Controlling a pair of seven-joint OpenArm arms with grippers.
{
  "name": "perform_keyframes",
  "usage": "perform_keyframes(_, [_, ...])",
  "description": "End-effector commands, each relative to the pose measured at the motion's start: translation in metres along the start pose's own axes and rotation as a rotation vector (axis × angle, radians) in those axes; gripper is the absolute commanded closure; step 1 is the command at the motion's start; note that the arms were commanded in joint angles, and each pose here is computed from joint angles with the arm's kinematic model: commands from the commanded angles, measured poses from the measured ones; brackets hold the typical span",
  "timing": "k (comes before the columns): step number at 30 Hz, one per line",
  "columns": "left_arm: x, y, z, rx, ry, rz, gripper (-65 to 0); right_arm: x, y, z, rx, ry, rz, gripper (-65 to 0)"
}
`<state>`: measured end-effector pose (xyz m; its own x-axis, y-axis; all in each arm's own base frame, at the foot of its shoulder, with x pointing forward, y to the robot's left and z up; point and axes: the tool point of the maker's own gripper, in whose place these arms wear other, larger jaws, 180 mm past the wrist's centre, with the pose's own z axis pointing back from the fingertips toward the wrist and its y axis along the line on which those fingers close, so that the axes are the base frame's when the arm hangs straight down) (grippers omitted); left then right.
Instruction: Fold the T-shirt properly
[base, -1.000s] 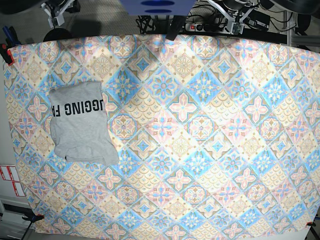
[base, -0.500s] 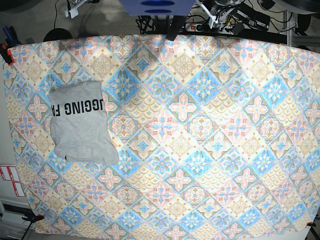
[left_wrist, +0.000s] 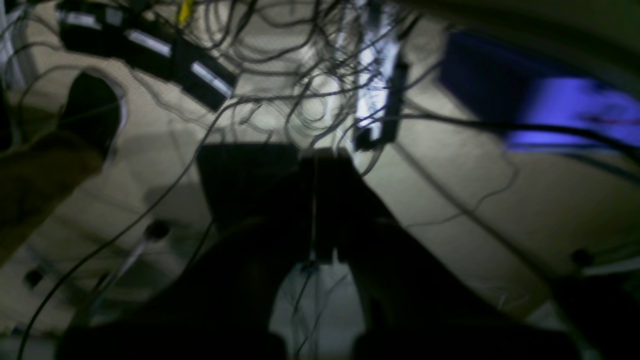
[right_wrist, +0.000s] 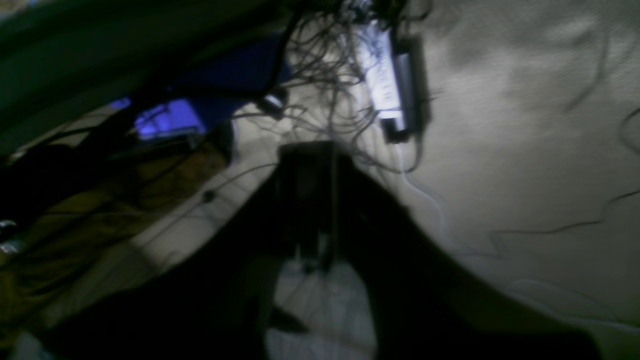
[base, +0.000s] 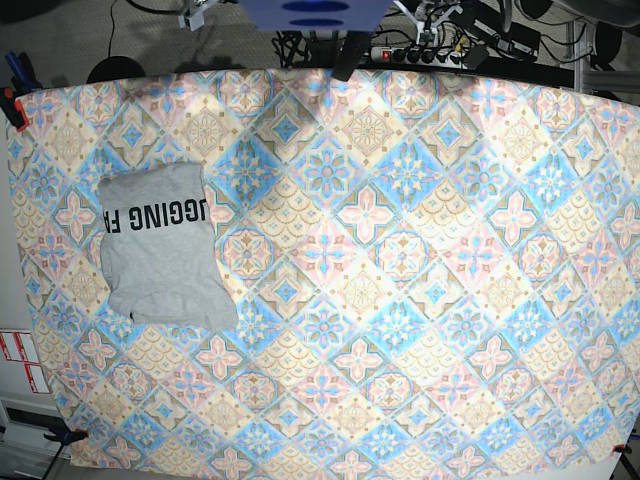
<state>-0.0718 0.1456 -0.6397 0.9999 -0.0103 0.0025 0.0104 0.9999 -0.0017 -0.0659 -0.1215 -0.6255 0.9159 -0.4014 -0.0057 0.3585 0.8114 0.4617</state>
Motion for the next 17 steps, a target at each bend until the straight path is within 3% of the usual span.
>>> perform_keyframes(1, [-0.004, 0.005, -0.004, 0.014, 0.008, -0.04, 0.0, 0.012, -0.002, 0.0, -0.001, -0.036, -0.006, -4.8])
perform_keyframes(5, [-0.002, 0.006, -0.013, 0.029, -0.03, -0.129, 0.0, 0.026, -0.013, -0.004, -0.087, -0.106, -0.024, -4.8])
perform_keyframes(8, [0.006, 0.009, -0.015, 0.032, -0.072, -0.176, 0.0, 0.031, -0.002, -0.016, -0.119, -0.14, -0.037, -4.8])
perform_keyframes(17, [0.021, 0.006, -0.016, 0.029, -0.099, -0.176, 0.0, 0.034, 0.021, -0.031, -0.1, -0.154, -0.043, -4.8])
